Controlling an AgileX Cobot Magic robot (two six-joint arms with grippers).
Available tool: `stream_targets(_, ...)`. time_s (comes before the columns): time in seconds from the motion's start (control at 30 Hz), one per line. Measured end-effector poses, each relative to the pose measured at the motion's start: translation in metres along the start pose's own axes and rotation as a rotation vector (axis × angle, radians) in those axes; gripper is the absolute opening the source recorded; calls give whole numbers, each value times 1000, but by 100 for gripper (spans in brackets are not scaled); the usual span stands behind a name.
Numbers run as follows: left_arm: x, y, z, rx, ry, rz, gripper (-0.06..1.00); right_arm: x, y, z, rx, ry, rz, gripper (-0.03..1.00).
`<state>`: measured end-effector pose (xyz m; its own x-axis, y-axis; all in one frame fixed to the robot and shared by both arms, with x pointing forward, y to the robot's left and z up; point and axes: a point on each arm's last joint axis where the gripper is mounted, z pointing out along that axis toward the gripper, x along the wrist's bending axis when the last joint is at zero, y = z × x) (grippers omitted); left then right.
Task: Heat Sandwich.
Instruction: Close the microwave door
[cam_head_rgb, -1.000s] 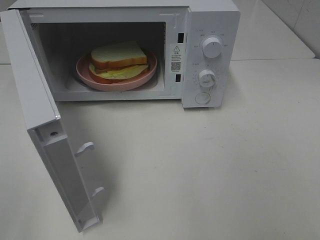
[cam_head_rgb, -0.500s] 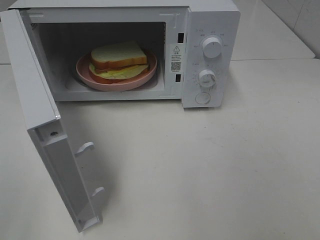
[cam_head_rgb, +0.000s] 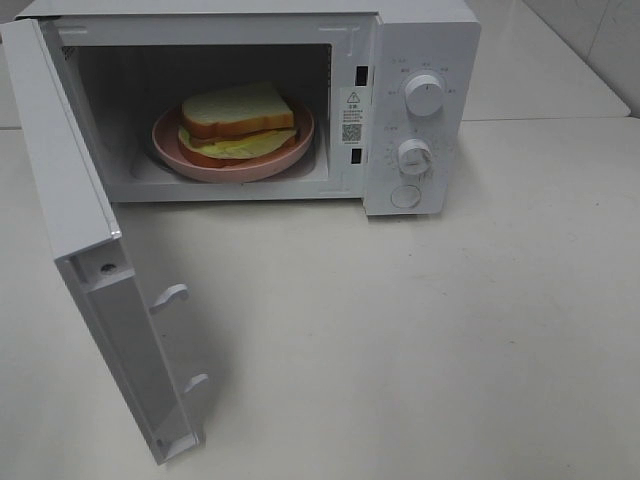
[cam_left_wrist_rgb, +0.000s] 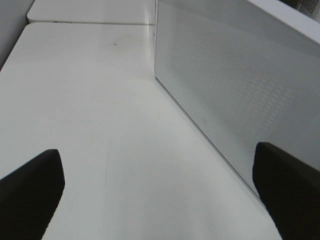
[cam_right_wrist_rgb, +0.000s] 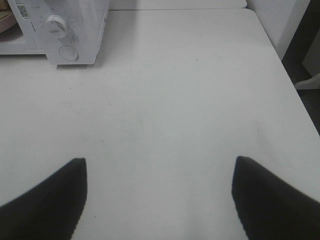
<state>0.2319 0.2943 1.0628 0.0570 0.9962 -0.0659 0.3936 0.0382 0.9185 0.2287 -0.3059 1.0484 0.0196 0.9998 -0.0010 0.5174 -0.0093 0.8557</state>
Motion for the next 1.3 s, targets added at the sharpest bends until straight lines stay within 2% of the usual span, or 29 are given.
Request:
stream_targets(0.13, 0, 9, 4, -9, 2, -2, 96, 0, 0, 0, 0, 0, 0, 77)
stream_targets(0.3, 1, 19, 18, 30, 7, -8, 90, 0, 0, 0, 0, 0, 0, 77)
stream_targets(0.4, 2, 24, 26, 44, 9, -12, 72, 0, 0, 0, -2, 0, 0, 77)
stream_targets(0.43, 2, 24, 26, 44, 9, -12, 72, 0, 0, 0, -2, 0, 0, 77)
stream_targets(0.47, 2, 27, 32, 63, 11, -14, 61, 0, 0, 0, -2, 0, 0, 77)
stream_targets(0.53, 3, 29, 38, 89, 12, -17, 48, 0, 0, 0, -2, 0, 0, 77)
stream_targets(0.57, 3, 31, 44, 109, 16, -17, 36, 0, 0, 0, -2, 0, 0, 77)
stream_targets(0.6, 3, 31, 44, 109, 16, -17, 36, 0, 0, 0, -2, 0, 0, 77)
stream_targets(0.63, 4, 32, 47, 116, 18, -16, 31, 0, 0, 0, -2, 0, 0, 77)
stream_targets(0.7, 5, 35, 54, 137, 25, -14, 19, 0, 0, 0, -2, 0, 0, 77)
stream_targets(0.73, 6, 38, 62, 144, 32, -11, 8, 0, 0, 0, -2, 0, 0, 77)
stream_targets(0.77, 6, 38, 62, 144, 32, -11, 8, 0, 0, 0, -2, 0, 0, 77)
stream_targets(0.83, 7, 41, 69, 139, 37, -10, 0, 0, 0, 0, -2, 0, 0, 77)
stream_targets(1.23, 14, 22, 122, -45, 61, -13, 0, 0, 0, 0, -2, 0, 0, 77)
stream_targets(1.3, 15, 18, 125, -51, 63, -13, 0, 0, 0, 0, -2, 0, 0, 77)
